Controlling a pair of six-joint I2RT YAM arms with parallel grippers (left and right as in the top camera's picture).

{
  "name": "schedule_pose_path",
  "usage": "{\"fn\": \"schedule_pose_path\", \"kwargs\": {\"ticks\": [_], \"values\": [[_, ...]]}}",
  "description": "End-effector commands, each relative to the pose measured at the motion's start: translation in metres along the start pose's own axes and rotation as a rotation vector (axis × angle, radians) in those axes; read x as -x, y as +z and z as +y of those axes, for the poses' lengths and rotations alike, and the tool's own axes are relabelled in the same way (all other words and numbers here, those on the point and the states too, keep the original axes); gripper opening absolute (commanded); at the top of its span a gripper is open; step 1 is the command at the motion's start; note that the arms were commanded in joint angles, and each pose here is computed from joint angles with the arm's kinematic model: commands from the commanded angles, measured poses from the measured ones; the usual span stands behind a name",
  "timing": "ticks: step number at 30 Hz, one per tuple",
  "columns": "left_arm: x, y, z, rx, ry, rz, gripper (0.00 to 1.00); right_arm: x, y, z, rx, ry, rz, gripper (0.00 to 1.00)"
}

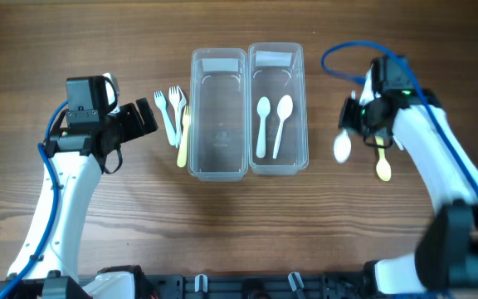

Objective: Pack container
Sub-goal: 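Grasp a third white spoon and drop it into the right container, then grasp the yellow spoon with the right gripper and lift it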

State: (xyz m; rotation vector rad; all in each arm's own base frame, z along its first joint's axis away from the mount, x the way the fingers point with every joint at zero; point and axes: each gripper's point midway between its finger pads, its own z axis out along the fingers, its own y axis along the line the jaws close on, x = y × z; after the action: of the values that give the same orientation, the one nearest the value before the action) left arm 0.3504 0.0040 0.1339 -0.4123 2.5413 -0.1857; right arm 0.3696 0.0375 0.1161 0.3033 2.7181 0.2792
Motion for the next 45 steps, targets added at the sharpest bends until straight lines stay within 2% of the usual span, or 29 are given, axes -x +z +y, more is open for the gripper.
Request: {"fn": "schedule_pose_path", "kwargs": {"ticks": [1,4,7,13,16,17,19,20,22,24,26,31,35,40,43,45], "values": [[0.008,-0.003,-0.002,0.004,0.024,-0.022,1.00,0.018,-0.066,0.058,0.169,-0.100,-0.167,0.04],[0.008,-0.003,-0.002,0.004,0.024,-0.022,1.00,0.008,-0.080,0.084,0.215,-0.168,-0.187,0.04],[0.008,-0.003,-0.002,0.004,0.024,-0.022,1.00,-0.006,-0.072,0.108,0.241,-0.231,-0.162,0.04],[0.008,-0.003,-0.002,0.004,0.024,-0.022,1.00,-0.014,-0.018,0.142,0.273,-0.309,-0.118,0.04],[0.008,-0.003,-0.002,0.004,0.024,-0.022,1.00,-0.014,0.011,0.143,0.241,-0.338,-0.099,0.04],[0.008,-0.003,-0.002,0.004,0.024,-0.022,1.00,-0.014,0.017,0.143,0.236,-0.339,-0.087,0.08],[0.008,-0.003,-0.002,0.004,0.024,-0.022,1.00,-0.014,0.019,0.143,0.237,-0.357,-0.084,0.23],[0.008,-0.003,-0.002,0.004,0.024,-0.022,1.00,-0.013,0.017,0.145,0.240,-0.383,-0.087,0.36],[0.008,-0.003,-0.002,0.004,0.024,-0.022,1.00,-0.011,0.006,0.147,0.239,-0.405,-0.090,0.48],[0.008,-0.003,-0.002,0.004,0.024,-0.022,1.00,-0.007,-0.013,0.148,0.233,-0.415,-0.094,0.54],[0.008,-0.003,-0.002,0.004,0.024,-0.022,1.00,0.000,-0.035,0.145,0.222,-0.405,-0.104,0.54],[0.008,-0.003,-0.002,0.004,0.024,-0.022,1.00,0.046,-0.097,0.081,0.028,-0.249,-0.270,0.58],[0.008,-0.003,-0.002,0.004,0.024,-0.022,1.00,0.071,-0.116,0.008,-0.100,-0.083,-0.333,0.63],[0.008,-0.003,-0.002,0.004,0.024,-0.022,1.00,0.073,-0.099,-0.068,-0.181,0.126,-0.278,0.65],[0.008,-0.003,-0.002,0.004,0.024,-0.022,1.00,0.064,-0.075,-0.096,-0.219,0.178,-0.199,0.65],[0.008,-0.003,-0.002,0.004,0.024,-0.022,1.00,0.054,-0.054,-0.107,-0.240,0.153,-0.131,0.64]]}}
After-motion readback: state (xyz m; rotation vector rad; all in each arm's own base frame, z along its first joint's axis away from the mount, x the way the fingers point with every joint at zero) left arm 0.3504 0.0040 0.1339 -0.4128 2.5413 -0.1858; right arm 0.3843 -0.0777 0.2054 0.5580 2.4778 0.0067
